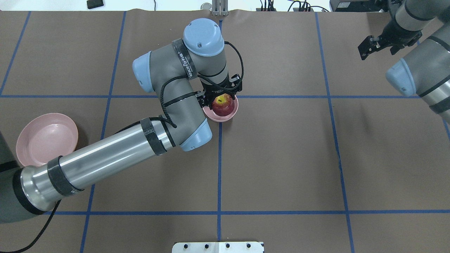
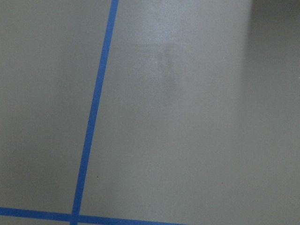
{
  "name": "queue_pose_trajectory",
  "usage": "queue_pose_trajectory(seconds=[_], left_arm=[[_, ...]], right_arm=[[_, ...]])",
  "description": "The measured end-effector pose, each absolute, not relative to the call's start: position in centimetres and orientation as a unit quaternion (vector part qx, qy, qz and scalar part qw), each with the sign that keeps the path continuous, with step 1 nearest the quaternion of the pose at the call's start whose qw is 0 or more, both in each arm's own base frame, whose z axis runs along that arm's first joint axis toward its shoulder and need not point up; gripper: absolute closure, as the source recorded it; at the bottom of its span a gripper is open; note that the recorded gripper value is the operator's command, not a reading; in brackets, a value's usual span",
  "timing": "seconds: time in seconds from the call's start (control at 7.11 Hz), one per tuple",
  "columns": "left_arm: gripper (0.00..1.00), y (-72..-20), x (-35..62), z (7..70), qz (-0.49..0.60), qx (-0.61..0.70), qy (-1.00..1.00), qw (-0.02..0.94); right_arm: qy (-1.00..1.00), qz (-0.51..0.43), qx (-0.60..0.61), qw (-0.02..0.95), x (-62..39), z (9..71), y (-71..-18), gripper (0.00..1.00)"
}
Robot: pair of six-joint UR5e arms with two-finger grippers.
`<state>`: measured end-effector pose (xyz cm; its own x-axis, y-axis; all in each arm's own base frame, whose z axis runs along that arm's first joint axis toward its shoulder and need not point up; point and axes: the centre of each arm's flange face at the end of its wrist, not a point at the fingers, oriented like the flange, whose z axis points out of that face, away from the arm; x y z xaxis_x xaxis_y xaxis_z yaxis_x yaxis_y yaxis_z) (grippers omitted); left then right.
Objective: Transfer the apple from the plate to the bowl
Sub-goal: 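Carry the apple over the pink bowl with the left gripper while the right arm withdraws, then lower the apple into the bowl and open the left gripper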
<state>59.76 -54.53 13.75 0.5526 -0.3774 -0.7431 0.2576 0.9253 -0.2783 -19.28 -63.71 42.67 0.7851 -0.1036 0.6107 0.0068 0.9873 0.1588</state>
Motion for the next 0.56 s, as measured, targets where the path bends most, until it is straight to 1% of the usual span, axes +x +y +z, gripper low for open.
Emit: queue_pose_trajectory(seconds=[0.28,0.42,0.56], left_arm=[[1.0,-54.9,60.4,14.7,-0.182,-0.069,0.435,0.879],[0.85,-55.0,60.6,15.1,-0.182,-0.069,0.435,0.879],[0.02,-55.1,60.7,15.3,-0.182,-0.068,0.436,0.879]], right_arm=[[-0.35,-0.015,0.06,0.935,-16.6,43.5,-63.6,0.0],[-0.354,-0.009,0.057,0.933,-15.8,44.0,-63.5,0.0],[-0.355,-0.004,0.055,0.933,-15.1,44.5,-63.3,0.0]])
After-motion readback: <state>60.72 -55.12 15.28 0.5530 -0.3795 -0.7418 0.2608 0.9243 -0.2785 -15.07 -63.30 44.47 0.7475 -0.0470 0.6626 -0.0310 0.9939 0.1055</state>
